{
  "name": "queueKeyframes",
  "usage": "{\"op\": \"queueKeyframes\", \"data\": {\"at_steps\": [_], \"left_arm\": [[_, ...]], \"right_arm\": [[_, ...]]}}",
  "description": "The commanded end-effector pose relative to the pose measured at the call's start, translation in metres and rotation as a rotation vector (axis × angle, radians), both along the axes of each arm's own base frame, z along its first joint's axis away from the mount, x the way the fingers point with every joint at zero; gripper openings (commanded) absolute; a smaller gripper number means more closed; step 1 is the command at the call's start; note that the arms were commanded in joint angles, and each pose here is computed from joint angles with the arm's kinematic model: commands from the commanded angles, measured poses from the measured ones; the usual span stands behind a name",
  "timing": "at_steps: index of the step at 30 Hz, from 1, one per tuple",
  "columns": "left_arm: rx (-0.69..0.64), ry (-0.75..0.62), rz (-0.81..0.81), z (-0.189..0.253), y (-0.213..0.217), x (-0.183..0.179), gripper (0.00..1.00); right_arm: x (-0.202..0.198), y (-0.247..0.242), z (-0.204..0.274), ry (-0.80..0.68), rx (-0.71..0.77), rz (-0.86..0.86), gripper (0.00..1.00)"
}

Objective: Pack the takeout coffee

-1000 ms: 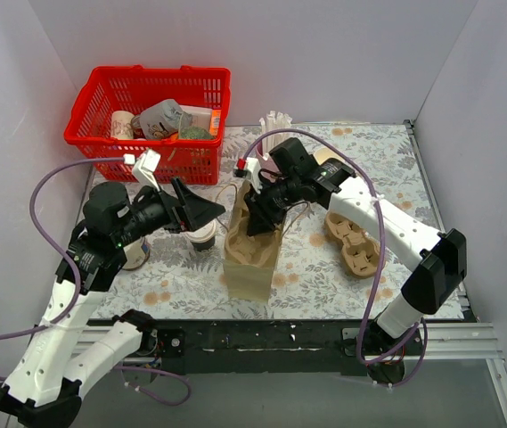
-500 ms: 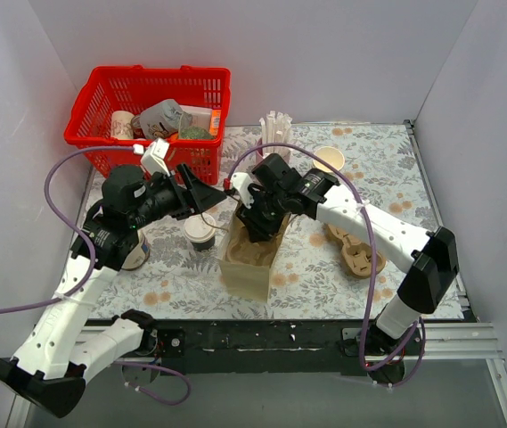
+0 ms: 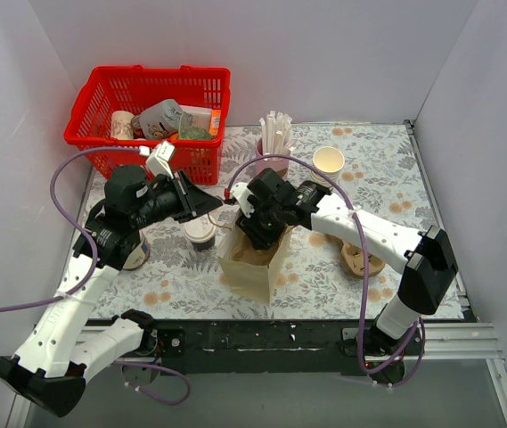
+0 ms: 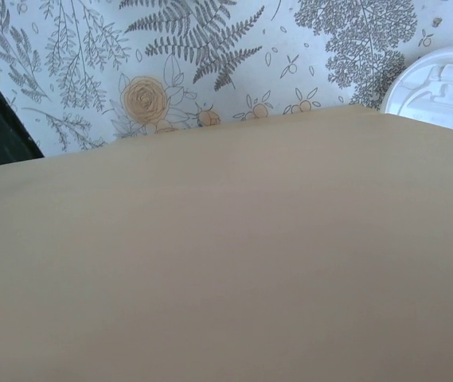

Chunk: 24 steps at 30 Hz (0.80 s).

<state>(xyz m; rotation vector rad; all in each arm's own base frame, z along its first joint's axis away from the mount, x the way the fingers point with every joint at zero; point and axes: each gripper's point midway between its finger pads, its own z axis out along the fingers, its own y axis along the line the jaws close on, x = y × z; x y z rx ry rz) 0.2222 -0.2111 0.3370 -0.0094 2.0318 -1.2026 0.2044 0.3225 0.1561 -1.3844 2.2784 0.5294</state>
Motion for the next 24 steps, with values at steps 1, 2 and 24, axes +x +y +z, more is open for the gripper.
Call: {"op": "queueKeyframes", "data": {"at_steps": [1,2,24], "left_arm": [[-0.028,0.003,-0.027,0.003,-0.004,-0.005,0.00],[-0.028,0.002,-0.027,0.004,-0.004,-0.005,0.00],[-0.004,0.038,-0.037,-0.007,-0.005,-0.004,0.00]], "right_arm": [[0.000,-0.009,-0.017,-0.005,-0.052,-0.064,0.46],[-0.001,-0.010,-0.024,-0.006,-0.055,-0.070,0.47],[0.001,0.007,0.076,-0.088,0.161,-0.146,0.96]]}}
